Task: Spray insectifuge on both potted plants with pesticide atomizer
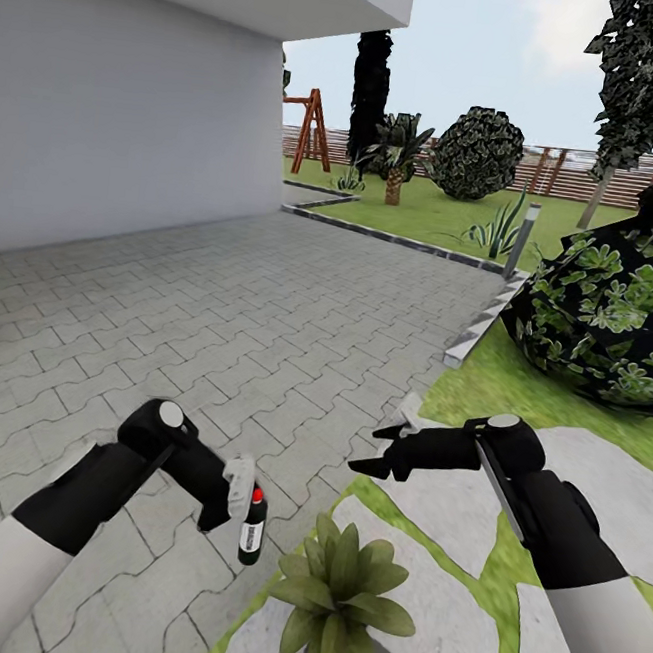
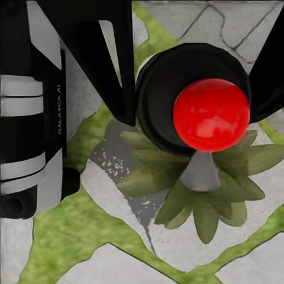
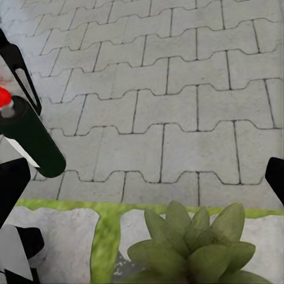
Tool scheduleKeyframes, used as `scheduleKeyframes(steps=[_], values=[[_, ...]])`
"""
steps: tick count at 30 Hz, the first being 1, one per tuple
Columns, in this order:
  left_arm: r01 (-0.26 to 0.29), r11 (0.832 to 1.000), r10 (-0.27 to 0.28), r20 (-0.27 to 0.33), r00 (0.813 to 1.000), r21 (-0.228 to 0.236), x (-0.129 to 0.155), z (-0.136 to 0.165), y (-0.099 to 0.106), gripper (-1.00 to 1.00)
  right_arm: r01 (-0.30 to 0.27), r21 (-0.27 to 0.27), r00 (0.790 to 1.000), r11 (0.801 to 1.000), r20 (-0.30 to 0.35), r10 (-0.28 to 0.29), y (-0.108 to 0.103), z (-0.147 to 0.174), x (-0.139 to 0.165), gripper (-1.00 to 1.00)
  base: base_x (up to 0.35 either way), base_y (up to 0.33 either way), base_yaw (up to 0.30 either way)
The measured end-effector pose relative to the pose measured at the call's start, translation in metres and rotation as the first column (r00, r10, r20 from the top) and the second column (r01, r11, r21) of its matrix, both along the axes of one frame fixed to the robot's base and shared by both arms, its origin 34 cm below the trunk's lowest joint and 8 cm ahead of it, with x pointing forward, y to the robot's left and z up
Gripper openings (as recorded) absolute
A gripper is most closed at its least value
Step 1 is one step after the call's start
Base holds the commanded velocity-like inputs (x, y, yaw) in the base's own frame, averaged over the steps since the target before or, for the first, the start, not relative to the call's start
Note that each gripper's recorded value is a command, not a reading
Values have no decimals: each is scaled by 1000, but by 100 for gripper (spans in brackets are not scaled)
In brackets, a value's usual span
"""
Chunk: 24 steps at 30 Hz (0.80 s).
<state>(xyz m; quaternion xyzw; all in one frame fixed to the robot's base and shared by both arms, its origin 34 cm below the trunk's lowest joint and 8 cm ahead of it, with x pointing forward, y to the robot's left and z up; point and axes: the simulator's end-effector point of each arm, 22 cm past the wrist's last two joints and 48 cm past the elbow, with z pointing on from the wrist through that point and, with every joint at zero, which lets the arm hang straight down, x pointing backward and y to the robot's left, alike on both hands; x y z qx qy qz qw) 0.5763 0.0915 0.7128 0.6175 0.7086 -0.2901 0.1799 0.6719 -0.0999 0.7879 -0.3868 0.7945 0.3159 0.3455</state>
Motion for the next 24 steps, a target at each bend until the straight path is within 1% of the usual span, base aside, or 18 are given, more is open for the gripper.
scheduleKeyframes(steps=[1,2,5,7,11,14,15,17,21,24], values=[[4,1000,-4,-6,1000,9,-2,-2,0,-100,0,0,1000,1000,0,0,0,0,0,100,0,0,0],[6,1000,-6,-12,1000,16,-4,-4,0,-100,0,0,1000,1000,0,0,0,0,0,-100,0,0,0],[7,1000,-6,-21,1000,30,-6,-7,3,-100,1,2,1000,1000,-1,-1,0,0,0,-100,0,0,0],[2,999,-1,-23,1000,40,-6,-9,8,-100,-1,2,1000,1000,-2,1,1,0,0,-100,0,0,0],[-1,999,2,-23,1000,45,-6,-10,10,-100,-2,2,1000,1000,-4,2,2,-1,-1,-100,0,0,0],[-2,999,3,-21,1000,44,-5,-8,10,-100,-15,21,1000,1000,-5,15,14,2,-3,-100,0,0,0],[-3,999,4,-13,1000,43,-1,-5,10,-100,-22,33,1000,999,-5,23,21,4,-4,-100,0,0,0],[-12,999,13,-3,1000,44,5,1,9,-100,-30,45,1000,999,-5,31,29,5,-6,-100,0,0,0],[-39,998,39,11,999,48,18,14,9,-100,-34,50,999,998,-6,35,32,6,-6,-100,0,0,0],[-36,998,35,12,999,54,19,15,8,-100,-35,51,999,998,-6,35,33,6,-7,-100,0,0,0]])
